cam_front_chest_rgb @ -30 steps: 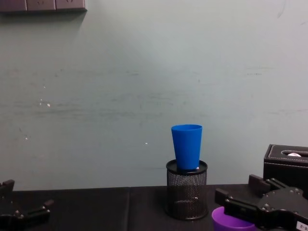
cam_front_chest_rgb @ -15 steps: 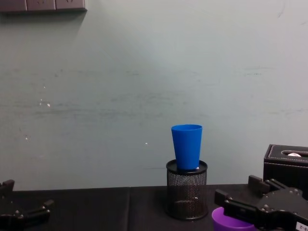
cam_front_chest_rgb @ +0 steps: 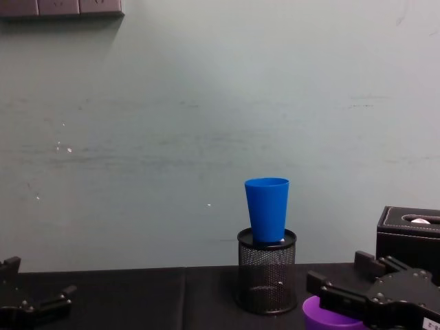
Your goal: Pick up one cup with a gripper and tap it against the other cup.
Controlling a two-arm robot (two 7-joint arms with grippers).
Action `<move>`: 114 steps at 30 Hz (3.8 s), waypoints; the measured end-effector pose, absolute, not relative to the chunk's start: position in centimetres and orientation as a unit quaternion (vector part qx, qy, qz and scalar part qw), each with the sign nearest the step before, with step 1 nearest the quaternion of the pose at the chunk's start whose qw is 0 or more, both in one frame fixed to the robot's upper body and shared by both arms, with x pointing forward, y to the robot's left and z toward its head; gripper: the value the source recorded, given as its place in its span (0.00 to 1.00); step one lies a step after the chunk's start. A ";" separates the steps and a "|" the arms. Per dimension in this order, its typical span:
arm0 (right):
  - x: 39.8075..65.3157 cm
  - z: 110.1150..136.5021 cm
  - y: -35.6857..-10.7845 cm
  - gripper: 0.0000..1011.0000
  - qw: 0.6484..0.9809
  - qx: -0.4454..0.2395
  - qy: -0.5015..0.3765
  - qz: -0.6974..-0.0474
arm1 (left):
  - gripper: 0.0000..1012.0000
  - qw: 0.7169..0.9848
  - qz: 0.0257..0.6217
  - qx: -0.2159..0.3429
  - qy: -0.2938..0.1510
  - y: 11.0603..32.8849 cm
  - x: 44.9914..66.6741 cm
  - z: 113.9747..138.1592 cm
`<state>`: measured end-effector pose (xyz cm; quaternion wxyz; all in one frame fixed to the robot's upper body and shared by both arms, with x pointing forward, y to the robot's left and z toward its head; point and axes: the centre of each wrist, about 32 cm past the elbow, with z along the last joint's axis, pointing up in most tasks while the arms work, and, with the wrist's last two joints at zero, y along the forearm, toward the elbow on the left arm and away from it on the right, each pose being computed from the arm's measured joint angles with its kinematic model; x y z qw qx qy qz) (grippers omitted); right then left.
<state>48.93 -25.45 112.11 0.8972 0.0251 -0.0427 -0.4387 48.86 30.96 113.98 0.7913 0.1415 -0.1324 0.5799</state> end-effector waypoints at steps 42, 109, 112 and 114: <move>49.2 112.3 -25.9 0.99 0.881 0.028 -0.042 -0.471 | 1.00 0.791 0.580 0.141 -0.132 31.0 48.9 114.0; 51.6 109.5 -27.1 0.99 0.814 -0.021 -0.034 -0.580 | 1.00 0.791 0.580 0.141 -0.132 31.0 48.9 114.0; 51.8 109.3 -26.8 0.99 0.814 -0.025 -0.032 -0.579 | 1.00 0.791 0.580 0.141 -0.132 31.0 48.9 114.0; 52.0 109.4 -26.6 0.99 0.815 -0.023 -0.032 -0.578 | 1.00 0.791 0.580 0.141 -0.132 31.0 48.9 114.0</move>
